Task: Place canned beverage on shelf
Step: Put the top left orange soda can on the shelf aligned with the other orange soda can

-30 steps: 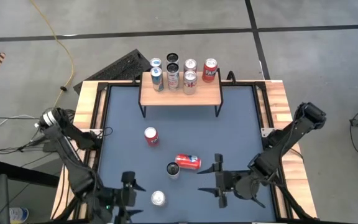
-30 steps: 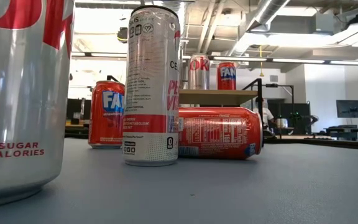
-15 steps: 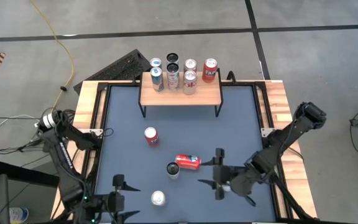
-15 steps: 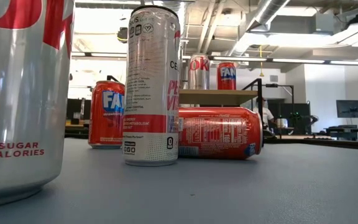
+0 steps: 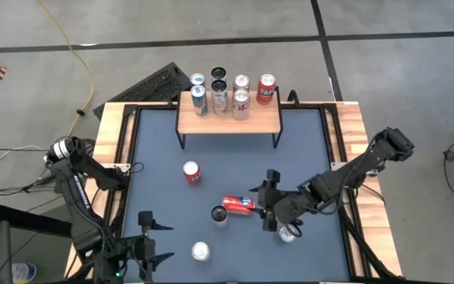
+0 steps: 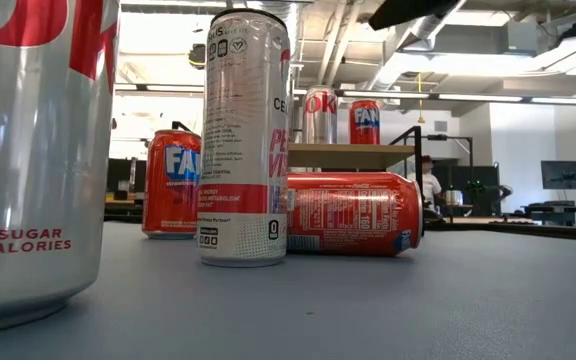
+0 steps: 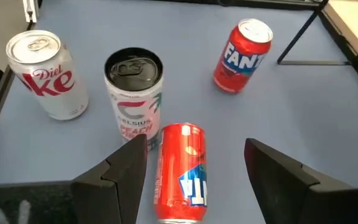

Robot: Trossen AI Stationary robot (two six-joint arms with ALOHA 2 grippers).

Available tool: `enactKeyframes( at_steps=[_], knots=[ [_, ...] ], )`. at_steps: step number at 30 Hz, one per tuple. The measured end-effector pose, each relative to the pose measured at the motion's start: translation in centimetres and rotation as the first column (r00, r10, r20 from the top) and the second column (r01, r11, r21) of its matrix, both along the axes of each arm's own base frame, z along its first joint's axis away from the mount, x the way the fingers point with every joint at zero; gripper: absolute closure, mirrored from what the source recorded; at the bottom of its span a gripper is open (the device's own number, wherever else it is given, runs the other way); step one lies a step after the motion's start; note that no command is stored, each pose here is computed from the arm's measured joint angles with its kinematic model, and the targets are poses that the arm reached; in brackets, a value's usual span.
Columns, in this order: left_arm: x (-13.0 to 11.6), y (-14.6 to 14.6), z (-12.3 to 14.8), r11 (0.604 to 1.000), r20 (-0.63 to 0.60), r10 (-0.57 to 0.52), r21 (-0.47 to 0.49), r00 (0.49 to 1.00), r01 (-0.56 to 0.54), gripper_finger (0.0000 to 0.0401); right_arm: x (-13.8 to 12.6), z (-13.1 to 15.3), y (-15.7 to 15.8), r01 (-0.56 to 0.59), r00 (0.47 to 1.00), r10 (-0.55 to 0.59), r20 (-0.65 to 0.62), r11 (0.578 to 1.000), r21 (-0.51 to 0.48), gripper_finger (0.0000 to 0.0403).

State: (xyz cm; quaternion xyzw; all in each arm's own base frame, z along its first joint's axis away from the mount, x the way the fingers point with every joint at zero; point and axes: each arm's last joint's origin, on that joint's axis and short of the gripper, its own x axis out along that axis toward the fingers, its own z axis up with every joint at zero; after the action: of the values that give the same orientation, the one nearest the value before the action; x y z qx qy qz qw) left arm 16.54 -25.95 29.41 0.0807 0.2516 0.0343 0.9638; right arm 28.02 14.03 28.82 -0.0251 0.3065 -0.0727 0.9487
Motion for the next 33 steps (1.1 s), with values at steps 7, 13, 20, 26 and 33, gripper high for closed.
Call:
enactKeyframes(
  at_steps=[7, 13, 20, 26, 33],
  knots=[
    [-0.4, 0.5, -0.3, 0.997, 0.054, 0.049, 0.055, 0.997, -0.052, 0.0071, 1.0, 0.0, -1.8, 0.053, 0.999, -0.053, 0.004, 0.999, 0.006, 0.0145],
    [-0.8, 1.5, -1.6, 0.992, 0.168, 0.125, -0.004, 0.978, -0.126, 0.0071, 1.2, 0.0, -2.3, 0.069, 0.998, -0.069, 0.005, 0.998, 0.004, 0.0145],
    [-2.3, 6.2, -3.6, 0.978, 0.267, 0.203, -0.096, 0.942, -0.184, 0.0071, 1.2, 0.0, -2.4, 0.053, 0.999, -0.053, 0.0, 0.998, -0.026, 0.0145],
    [-3.4, 11.9, -3.8, 0.967, 0.277, 0.253, -0.081, 0.927, -0.24, 0.0071, 1.5, 0.0, -3.0, 0.073, 0.997, -0.073, 0.002, 0.997, -0.033, 0.0145],
    [-3.0, 16.2, -5.4, 0.97, 0.303, 0.241, -0.043, 0.922, -0.24, 0.0071, 1.6, 0.0, -3.4, 0.087, 0.996, -0.087, 0.001, 0.996, -0.031, 0.0145]
  ],
)
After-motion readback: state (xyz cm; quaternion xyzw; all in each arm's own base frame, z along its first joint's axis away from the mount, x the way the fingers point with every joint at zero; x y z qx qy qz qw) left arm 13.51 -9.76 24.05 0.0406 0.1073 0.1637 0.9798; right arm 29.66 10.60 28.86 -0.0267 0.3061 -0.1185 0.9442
